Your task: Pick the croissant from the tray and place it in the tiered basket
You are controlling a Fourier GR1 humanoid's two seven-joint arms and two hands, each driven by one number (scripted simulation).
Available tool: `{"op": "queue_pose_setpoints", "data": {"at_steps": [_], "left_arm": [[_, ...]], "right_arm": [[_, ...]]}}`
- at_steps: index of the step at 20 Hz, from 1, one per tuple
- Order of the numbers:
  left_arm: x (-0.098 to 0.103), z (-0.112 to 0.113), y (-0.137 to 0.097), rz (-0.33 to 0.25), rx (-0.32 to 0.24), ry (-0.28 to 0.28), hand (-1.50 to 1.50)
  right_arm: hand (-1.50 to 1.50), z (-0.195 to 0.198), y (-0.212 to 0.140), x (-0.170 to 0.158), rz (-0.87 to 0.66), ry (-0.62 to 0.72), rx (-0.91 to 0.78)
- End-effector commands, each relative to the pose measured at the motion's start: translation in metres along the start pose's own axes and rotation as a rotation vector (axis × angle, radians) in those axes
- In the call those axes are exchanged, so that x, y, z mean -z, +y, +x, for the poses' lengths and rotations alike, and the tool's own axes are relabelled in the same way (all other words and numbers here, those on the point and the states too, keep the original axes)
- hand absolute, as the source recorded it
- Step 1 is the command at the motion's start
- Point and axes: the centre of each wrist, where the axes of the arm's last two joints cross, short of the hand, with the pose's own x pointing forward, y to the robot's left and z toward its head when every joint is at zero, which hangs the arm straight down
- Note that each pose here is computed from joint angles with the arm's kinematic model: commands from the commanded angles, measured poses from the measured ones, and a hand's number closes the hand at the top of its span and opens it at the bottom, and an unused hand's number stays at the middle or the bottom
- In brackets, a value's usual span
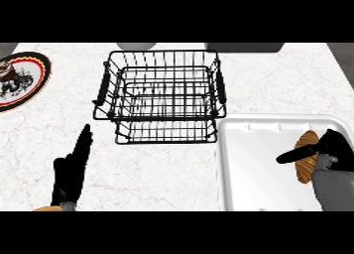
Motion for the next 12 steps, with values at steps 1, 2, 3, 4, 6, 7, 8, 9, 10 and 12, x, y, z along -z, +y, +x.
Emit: {"op": "queue_pose_setpoints", "data": {"at_steps": [1, 2, 3, 4, 6, 7, 8, 9, 10, 12], "left_arm": [[-0.001, -0.011, -0.002, 0.009, -0.005, 0.049, 0.0], [-0.001, -0.004, 0.017, 0.012, -0.005, 0.039, 0.0], [0.002, -0.011, 0.0, 0.006, -0.007, 0.034, 0.0], [-0.003, -0.008, -0.004, -0.023, -0.01, 0.044, 0.0], [-0.001, -0.019, -0.006, -0.004, -0.008, 0.046, 0.0], [0.0, -0.022, 0.001, -0.01, -0.015, 0.046, 0.0], [-0.005, 0.004, -0.006, -0.001, -0.013, 0.042, 0.0], [-0.006, -0.015, -0.001, -0.009, 0.019, 0.043, 0.0], [0.007, -0.009, -0.001, 0.0, 0.003, 0.03, 0.0], [-0.005, -0.023, 0.008, 0.002, -0.014, 0.071, 0.0]], "right_arm": [[-1.5, -0.002, -0.011, 0.003, 0.047, 0.195, -0.018], [-1.5, 0.004, 0.015, -0.017, 0.042, 0.192, -0.009], [-1.5, -0.01, 0.007, -0.006, 0.033, 0.191, -0.021], [-1.5, -0.009, 0.011, 0.009, 0.038, 0.205, -0.017], [1.5, -0.004, 0.022, 0.001, 0.033, 0.196, -0.031], [1.5, 0.004, 0.016, 0.013, 0.028, 0.194, 0.0], [1.5, 0.009, 0.009, 0.017, 0.016, 0.188, -0.015], [1.5, -0.006, 0.013, 0.021, 0.011, 0.183, -0.027], [1.5, -0.012, 0.01, 0.014, 0.022, 0.15, -0.033], [1.5, 0.003, 0.012, 0.012, 0.001, 0.122, -0.019]]}}
